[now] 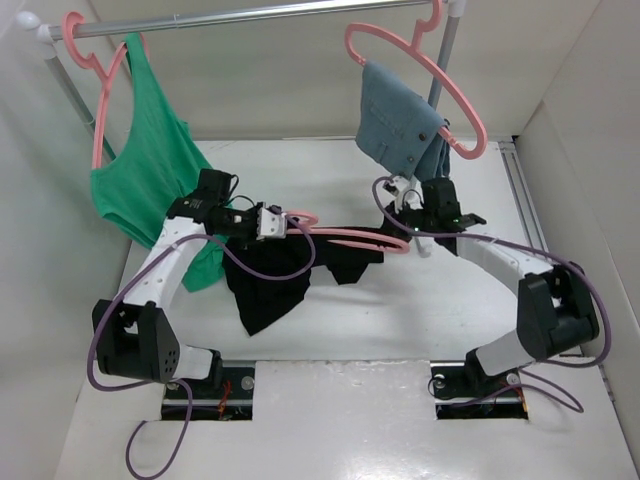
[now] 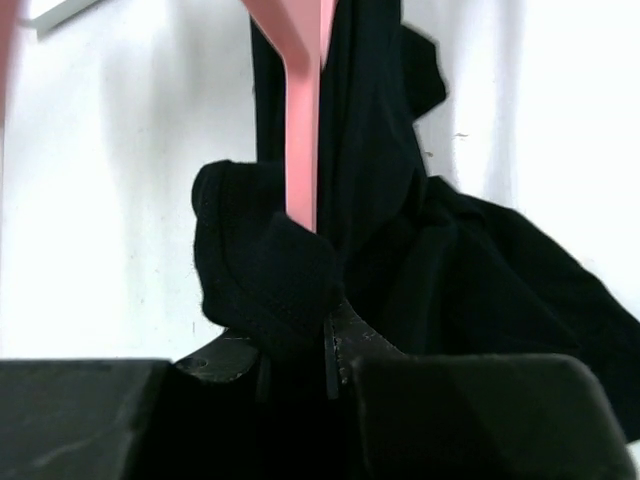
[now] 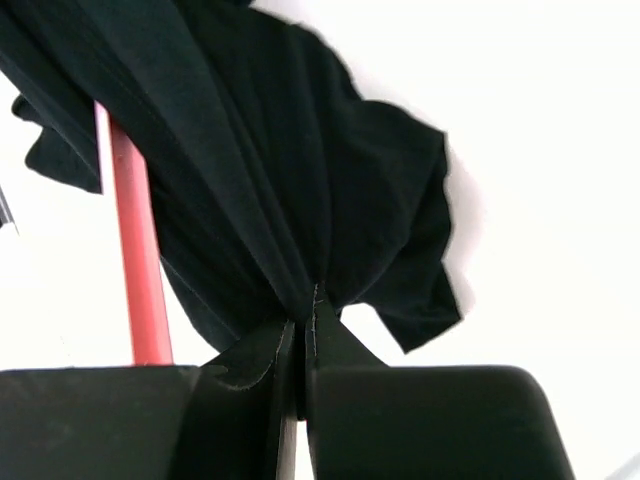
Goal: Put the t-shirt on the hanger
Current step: Place tshirt on hanger
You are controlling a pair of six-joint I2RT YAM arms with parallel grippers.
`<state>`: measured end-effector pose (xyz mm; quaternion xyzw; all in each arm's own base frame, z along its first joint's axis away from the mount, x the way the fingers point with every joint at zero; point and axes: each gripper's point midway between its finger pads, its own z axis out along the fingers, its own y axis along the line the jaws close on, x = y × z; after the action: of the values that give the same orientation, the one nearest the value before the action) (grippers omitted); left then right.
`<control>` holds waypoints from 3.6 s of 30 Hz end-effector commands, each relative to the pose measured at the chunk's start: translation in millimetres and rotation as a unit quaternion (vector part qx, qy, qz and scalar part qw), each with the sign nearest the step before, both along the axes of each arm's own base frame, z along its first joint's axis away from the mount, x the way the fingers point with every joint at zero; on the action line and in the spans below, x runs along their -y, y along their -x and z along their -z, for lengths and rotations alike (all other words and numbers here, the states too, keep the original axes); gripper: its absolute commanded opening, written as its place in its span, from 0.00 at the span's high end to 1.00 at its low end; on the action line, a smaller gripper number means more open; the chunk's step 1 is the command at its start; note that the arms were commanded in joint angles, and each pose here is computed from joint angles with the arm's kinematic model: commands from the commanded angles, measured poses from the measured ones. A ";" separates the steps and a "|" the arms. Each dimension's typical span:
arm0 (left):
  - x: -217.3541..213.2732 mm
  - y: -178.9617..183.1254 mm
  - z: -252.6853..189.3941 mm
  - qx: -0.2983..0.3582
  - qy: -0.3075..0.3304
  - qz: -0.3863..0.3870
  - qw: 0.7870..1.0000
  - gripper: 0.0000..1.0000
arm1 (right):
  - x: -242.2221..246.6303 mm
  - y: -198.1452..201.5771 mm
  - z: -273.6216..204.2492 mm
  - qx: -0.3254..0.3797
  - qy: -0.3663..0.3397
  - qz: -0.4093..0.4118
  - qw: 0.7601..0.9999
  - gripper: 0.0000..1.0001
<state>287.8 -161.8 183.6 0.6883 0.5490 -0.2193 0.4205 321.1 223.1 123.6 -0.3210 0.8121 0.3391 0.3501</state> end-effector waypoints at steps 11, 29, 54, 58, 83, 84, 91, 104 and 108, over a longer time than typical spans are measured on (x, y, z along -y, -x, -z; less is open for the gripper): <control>-94.8 -66.1 32.8 0.069 -0.159 -0.228 0.958 1.00 | 127.3 7.5 0.8 -0.012 0.096 0.219 0.971 1.00; -7.8 -27.6 9.9 0.047 -0.021 -0.044 0.998 0.90 | 95.6 8.3 -22.1 0.053 0.084 0.143 0.985 1.00; 148.3 -55.0 -21.9 -0.107 0.205 0.062 0.971 0.14 | 50.7 30.6 -19.5 0.092 0.132 0.069 0.985 1.00; 150.5 -34.9 -31.5 -0.153 0.218 0.105 0.958 0.24 | 51.5 31.7 -15.1 0.087 0.138 0.065 0.985 1.00; 59.3 -100.5 -59.4 -0.064 0.127 -0.082 0.986 1.00 | 112.0 27.2 -6.0 0.027 0.116 0.170 0.978 1.00; 55.4 -99.6 -61.9 -0.051 0.118 -0.086 0.988 1.00 | 114.8 26.2 -5.9 0.027 0.116 0.175 0.977 1.00; 18.5 -91.9 -28.1 0.015 0.006 -0.113 0.993 1.00 | 115.7 19.4 -32.8 0.059 0.105 0.176 0.977 1.00; 78.8 -38.3 -52.9 -0.007 0.065 -0.017 0.998 1.00 | 42.4 23.4 -91.9 0.164 0.024 0.033 0.986 1.00; 92.5 -26.3 -72.8 -0.017 0.092 0.012 0.996 1.00 | 45.1 27.6 -72.8 0.143 0.045 0.021 0.988 0.87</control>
<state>322.5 -240.8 204.6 0.6485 0.5718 -0.2702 0.4236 285.9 170.4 176.3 -0.3374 0.8032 0.2411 0.4277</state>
